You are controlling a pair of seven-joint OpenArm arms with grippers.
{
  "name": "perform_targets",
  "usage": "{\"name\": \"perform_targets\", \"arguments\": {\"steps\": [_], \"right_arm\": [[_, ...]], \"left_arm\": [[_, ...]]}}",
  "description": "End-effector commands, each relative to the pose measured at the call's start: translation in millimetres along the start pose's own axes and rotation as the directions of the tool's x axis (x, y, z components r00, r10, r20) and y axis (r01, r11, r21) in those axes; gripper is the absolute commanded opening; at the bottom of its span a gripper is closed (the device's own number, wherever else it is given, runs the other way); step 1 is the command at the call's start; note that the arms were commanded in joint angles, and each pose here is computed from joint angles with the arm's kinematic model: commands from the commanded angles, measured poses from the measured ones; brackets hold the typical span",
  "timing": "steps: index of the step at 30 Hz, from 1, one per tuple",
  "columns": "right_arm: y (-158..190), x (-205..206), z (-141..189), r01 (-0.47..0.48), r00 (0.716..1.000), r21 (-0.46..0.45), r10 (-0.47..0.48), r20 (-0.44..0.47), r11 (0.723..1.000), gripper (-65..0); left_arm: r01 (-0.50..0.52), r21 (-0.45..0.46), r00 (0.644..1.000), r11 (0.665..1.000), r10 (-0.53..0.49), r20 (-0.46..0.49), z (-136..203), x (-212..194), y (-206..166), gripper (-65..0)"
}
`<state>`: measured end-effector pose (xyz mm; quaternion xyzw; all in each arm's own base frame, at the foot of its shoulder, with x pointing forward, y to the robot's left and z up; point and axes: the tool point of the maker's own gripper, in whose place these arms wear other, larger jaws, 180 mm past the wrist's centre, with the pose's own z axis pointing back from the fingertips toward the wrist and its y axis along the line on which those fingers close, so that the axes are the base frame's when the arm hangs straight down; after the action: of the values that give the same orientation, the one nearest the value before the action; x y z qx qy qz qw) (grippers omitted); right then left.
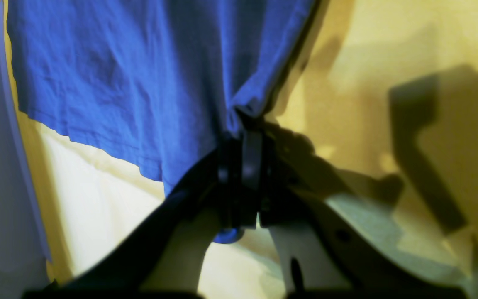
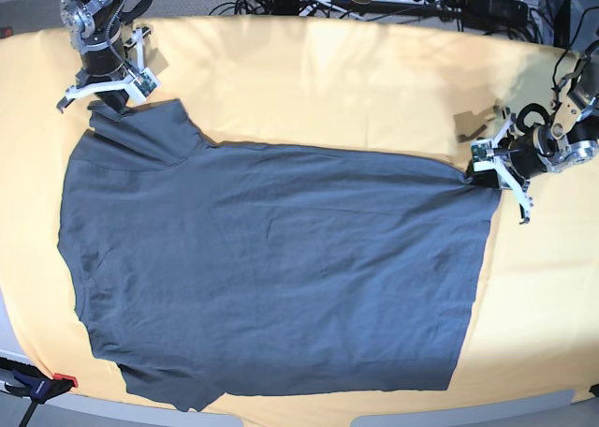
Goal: Fold the T-shirt properly
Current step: 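Lift the grasped shoulder corners and pull them apart to stretch the shirt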
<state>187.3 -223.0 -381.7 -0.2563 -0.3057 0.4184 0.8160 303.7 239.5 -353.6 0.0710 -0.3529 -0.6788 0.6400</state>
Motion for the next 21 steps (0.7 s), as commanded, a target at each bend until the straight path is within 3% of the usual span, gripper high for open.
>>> {"name": "perform_targets", "arguments": {"steps": [1,8,15,21], "right_arm": [[-10.6,0.8,3.1,-0.021,1.000,-0.036,0.021,0.000,0.999,-65.0],[-41.6,2.9,27.8,-0.048,0.999,-0.125,0.046,-0.022,0.991,-65.0],[-15.8,0.6,69.3,-0.058,0.998,-0.023,0.058,-0.020,0.998,-65.0],[9.5,-23.7,97.4,-0.036,0.992,0.063,0.043,-0.116,0.997,-65.0]], "left_arm": [[0.002,0.006,1.000,1.000,-0.002,0.000,7.5,-2.6,8.9,-65.0],[0.027,-0.127,0.998,0.992,-0.020,0.062,27.8,6.1,-6.0,-65.0],[0.030,-0.257,0.989,0.966,0.008,0.146,60.3,35.9,-15.3,-65.0],[0.054,-0.269,0.977,0.962,0.005,0.213,74.1,62.4,-14.5,-65.0]]}}
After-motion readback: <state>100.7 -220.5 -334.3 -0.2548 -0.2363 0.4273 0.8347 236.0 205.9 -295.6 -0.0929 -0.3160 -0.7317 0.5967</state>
